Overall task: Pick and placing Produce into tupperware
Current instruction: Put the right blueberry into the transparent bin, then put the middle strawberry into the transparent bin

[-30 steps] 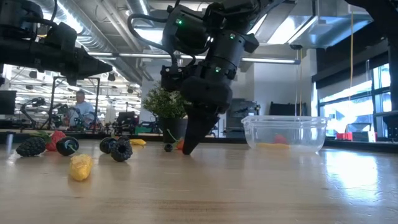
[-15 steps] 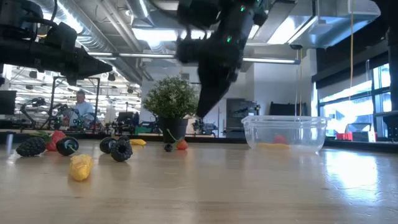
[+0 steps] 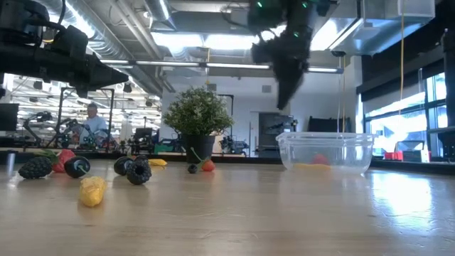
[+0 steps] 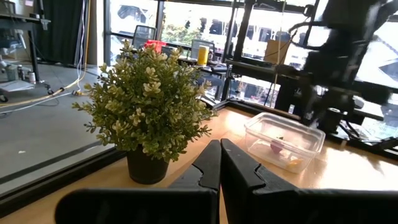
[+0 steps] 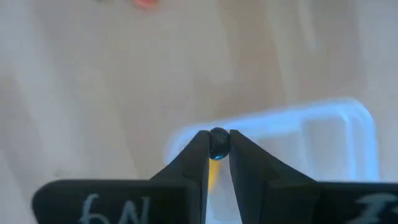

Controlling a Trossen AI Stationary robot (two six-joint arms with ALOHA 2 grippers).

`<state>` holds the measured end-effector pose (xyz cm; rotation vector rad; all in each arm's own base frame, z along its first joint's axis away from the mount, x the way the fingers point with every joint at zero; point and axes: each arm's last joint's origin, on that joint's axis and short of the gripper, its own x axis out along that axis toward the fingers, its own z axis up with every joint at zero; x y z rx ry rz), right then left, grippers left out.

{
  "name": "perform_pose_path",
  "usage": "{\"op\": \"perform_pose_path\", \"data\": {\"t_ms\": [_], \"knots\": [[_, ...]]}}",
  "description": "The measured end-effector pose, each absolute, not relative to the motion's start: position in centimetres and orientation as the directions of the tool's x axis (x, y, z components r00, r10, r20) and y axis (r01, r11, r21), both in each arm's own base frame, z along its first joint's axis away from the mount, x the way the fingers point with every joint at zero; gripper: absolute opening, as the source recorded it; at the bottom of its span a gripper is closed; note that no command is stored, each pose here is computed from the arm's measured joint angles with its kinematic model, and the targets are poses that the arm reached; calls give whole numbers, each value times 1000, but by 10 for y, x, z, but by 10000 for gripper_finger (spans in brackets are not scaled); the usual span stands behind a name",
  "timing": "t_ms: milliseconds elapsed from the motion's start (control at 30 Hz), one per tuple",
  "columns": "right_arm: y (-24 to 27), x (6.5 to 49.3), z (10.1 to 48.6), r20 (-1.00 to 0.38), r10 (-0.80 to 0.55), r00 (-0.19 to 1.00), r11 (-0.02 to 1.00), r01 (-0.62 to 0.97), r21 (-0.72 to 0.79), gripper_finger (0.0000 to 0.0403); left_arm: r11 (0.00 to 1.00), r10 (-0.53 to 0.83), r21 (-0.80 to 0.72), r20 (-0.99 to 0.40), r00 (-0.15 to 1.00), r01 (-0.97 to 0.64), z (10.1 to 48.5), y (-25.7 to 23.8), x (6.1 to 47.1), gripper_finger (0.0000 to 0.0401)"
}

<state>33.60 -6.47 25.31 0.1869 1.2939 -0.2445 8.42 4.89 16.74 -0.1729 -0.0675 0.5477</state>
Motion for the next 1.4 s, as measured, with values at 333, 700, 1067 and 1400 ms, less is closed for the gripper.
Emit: {"op": "perform_pose_path", "data": {"t_ms": [333,700,1067,1400], "knots": [[-90,290,198,-982,-77,171,899,439,6,53,840,523,-181,18,852,-512,167,49,84,0],[-90,290,184,-973,-93,213,863,505,29,73,840,523,-181,18,852,-512,168,49,84,0],[-90,290,184,-972,-99,211,868,497,20,118,840,524,-181,18,852,-512,167,49,84,0],[-93,302,206,-955,-117,272,892,452,19,200,839,524,-181,18,851,-513,167,49,84,0]]}}
